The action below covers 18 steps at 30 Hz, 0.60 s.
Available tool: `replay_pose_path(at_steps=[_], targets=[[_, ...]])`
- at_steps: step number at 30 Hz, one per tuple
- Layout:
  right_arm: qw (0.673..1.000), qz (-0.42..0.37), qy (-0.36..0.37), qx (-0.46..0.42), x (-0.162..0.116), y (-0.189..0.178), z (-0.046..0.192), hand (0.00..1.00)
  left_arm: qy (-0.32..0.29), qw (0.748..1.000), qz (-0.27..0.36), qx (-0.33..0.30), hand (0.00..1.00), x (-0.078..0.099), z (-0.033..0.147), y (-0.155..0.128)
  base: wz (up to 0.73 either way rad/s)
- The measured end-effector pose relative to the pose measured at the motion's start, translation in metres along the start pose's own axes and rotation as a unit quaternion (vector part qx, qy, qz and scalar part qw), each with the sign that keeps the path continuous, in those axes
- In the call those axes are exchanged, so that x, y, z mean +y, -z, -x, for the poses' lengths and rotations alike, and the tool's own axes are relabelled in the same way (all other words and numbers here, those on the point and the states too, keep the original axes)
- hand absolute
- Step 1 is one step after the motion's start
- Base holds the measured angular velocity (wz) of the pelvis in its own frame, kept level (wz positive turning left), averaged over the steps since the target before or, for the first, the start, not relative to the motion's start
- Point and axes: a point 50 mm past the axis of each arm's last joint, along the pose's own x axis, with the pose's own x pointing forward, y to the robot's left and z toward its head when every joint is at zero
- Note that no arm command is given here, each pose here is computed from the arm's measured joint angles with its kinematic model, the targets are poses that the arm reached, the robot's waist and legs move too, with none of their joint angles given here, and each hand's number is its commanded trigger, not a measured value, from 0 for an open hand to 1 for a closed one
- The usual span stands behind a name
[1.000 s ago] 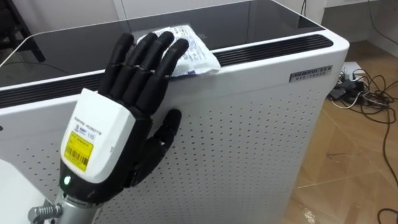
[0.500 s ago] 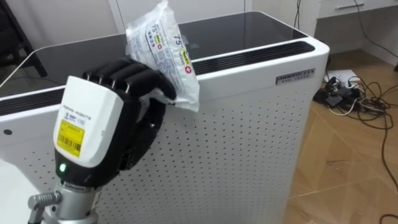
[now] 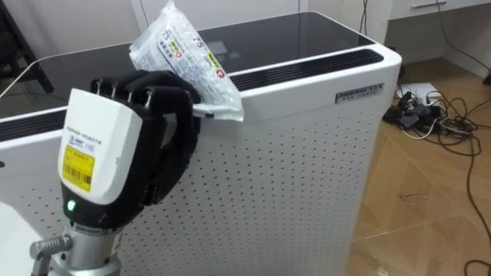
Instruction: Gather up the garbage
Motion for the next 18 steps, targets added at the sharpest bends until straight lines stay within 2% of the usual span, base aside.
replay_pose_path(at_steps=[5,11,13,17,18], targets=[[1.000,-0.001,-0.002,-0.002,0.001,-0.001,0.000,1.00,-0.011,0.994,0.104,0.028,1.00,0.007,-0.006,-0.004,0.02],[1.000,0.003,-0.018,-0.017,0.009,-0.005,-0.003,1.00,-0.003,0.962,0.265,0.062,1.00,0.013,-0.014,-0.010,0.05],[0.999,0.008,-0.033,-0.025,0.013,-0.009,-0.004,1.00,0.001,0.934,0.350,0.075,1.00,0.014,-0.016,-0.011,0.00],[0.998,0.013,-0.047,-0.035,0.018,-0.017,-0.008,1.00,0.028,0.887,0.454,0.080,1.00,0.012,-0.019,-0.012,0.05],[0.998,0.015,-0.050,-0.038,0.018,-0.019,-0.009,1.00,0.036,0.866,0.493,0.079,1.00,0.011,-0.020,-0.014,0.04]])
